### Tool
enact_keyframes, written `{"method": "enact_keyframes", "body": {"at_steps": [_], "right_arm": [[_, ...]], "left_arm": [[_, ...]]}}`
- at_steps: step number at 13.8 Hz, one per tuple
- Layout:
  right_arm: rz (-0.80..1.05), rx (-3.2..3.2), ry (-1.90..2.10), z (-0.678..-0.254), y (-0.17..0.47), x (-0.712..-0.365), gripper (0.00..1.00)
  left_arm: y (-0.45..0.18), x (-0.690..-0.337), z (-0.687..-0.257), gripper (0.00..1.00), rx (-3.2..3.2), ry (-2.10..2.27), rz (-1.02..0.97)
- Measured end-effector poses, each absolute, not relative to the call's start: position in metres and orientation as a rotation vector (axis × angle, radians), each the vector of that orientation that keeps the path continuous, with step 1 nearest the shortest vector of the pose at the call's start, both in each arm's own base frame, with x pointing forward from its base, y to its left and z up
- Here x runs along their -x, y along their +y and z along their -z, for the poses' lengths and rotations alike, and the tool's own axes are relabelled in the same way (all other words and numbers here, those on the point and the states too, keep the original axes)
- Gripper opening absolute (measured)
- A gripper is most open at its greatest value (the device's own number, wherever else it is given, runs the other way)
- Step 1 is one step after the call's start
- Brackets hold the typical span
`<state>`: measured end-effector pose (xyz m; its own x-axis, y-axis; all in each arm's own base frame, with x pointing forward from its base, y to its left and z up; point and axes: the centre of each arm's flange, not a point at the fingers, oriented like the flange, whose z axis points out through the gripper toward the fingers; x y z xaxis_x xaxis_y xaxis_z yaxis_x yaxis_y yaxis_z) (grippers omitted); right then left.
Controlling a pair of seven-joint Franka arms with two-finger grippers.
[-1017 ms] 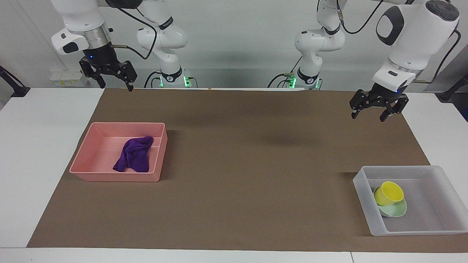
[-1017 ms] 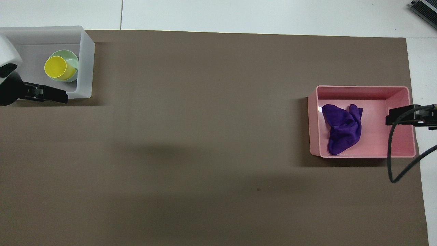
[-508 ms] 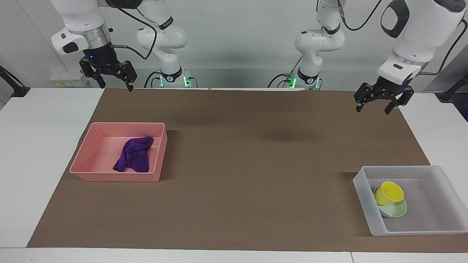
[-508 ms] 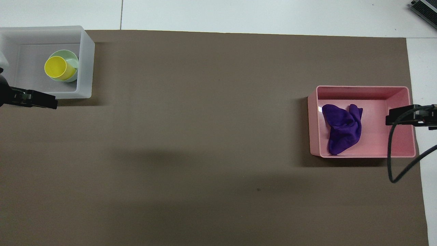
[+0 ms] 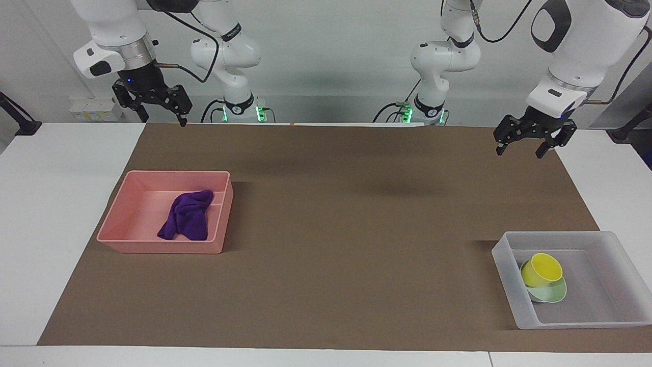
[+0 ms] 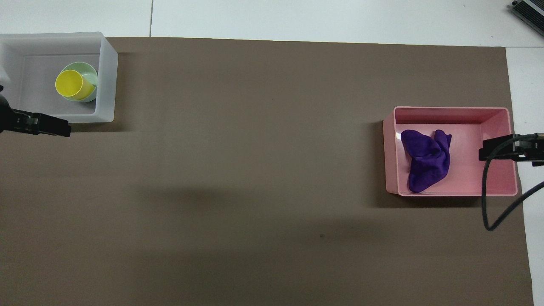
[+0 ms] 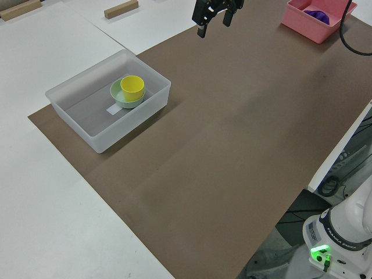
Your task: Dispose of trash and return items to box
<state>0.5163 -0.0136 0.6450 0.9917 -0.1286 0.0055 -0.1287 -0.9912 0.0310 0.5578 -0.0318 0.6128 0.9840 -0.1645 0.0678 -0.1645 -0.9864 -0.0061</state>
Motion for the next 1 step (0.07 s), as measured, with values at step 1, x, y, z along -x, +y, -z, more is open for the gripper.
{"method": "enact_keyframes", "body": {"at_steps": [1], "right_arm": [[-0.005, -3.104, -0.2, -0.6449, -0.0136, -0.5163, 1.0]], "left_arm": [[-0.0317, -0.5578, -0.6128, 1.0, 3.129, 0.259, 0.107]]}}
